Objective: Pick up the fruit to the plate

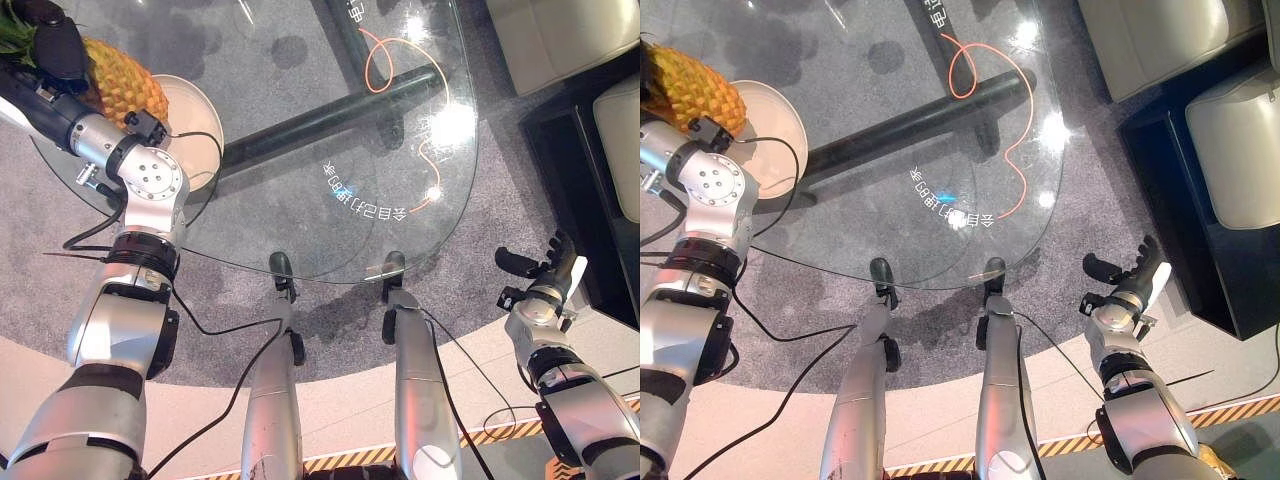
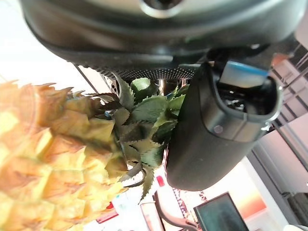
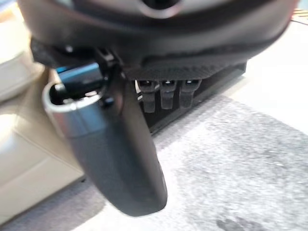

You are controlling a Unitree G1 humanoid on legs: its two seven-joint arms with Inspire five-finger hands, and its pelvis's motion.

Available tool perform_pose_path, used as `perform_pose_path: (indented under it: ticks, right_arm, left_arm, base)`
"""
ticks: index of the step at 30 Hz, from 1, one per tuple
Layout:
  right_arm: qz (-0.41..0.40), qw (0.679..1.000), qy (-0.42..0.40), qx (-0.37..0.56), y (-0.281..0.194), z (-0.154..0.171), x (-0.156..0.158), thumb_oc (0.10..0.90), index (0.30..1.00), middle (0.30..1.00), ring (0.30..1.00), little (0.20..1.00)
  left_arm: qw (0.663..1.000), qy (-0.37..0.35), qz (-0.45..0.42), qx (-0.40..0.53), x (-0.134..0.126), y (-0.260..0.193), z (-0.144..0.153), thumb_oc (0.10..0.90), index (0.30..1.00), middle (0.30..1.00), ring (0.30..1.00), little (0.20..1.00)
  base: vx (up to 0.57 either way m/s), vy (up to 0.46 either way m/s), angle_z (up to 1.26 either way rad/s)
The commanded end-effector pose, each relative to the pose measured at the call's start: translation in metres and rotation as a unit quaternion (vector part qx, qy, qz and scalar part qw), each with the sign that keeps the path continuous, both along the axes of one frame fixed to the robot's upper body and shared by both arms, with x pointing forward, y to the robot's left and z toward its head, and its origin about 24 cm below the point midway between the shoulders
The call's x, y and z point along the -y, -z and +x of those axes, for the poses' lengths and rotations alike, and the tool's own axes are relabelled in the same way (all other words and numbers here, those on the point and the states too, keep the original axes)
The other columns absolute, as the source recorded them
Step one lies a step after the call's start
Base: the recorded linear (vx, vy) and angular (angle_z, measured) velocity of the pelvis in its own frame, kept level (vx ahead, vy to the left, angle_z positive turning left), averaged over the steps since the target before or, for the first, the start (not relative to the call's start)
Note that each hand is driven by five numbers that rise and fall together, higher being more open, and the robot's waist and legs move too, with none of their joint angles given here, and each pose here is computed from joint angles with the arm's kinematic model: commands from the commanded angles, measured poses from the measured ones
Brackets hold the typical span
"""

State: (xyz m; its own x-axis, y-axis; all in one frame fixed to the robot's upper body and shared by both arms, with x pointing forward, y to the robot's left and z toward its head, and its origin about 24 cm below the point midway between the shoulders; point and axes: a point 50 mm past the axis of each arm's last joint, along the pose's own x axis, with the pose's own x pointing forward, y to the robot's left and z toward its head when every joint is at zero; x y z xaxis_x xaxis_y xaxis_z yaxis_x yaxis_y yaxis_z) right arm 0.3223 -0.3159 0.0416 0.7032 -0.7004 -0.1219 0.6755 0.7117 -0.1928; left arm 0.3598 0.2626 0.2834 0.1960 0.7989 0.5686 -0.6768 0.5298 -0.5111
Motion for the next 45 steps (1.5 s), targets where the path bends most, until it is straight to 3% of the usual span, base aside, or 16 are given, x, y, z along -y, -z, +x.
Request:
perform_pose_path:
  ticks: [1,27,32,36,38,45]
  right_arm:
    - [0.004,0.999,0.034,-0.025,0.01,-0.014,0.015,0.8,0.9,0.9,0.9,0.9]
    - [-0.002,1.0,0.007,-0.028,0.018,-0.014,0.002,0.8,0.9,0.9,0.9,0.9]
    - [-0.003,1.0,0.005,-0.023,0.019,-0.014,0.0,0.8,0.9,0.9,0.9,0.9]
    - [-0.002,1.0,0.003,-0.019,0.018,-0.013,-0.002,0.8,0.9,0.9,0.9,0.9]
    - [-0.003,1.0,0.0,-0.018,0.019,-0.012,-0.004,0.8,0.9,0.9,0.9,0.9]
    - [-0.004,1.0,-0.003,-0.015,0.018,-0.011,-0.006,0.8,0.9,0.9,0.9,0.9]
  left_arm:
    - [0.993,-0.053,0.035,0.103,-0.026,-0.065,-0.026,0.1,0.3,0.3,0.3,0.2]
    - [0.992,-0.063,0.05,0.096,-0.033,-0.077,-0.028,0.1,0.3,0.3,0.3,0.2]
    - [0.991,-0.062,0.055,0.105,-0.033,-0.082,-0.03,0.202,0.387,0.387,0.387,0.302]
    - [0.99,-0.064,0.059,0.11,-0.03,-0.086,-0.03,0.232,0.413,0.413,0.413,0.332]
    - [0.99,-0.066,0.06,0.112,-0.03,-0.087,-0.031,0.353,0.516,0.516,0.516,0.453]
    - [0.989,-0.072,0.064,0.116,-0.03,-0.089,-0.032,0.383,0.542,0.542,0.542,0.483]
  base:
    - [0.0,0.0,0.0]
    - [0.0,0.0,0.0]
    - [0.0,0.0,0.0]
    - [0.0,0.0,0.0]
    - [0.0,0.0,0.0]
    - [0.0,0.0,0.0]
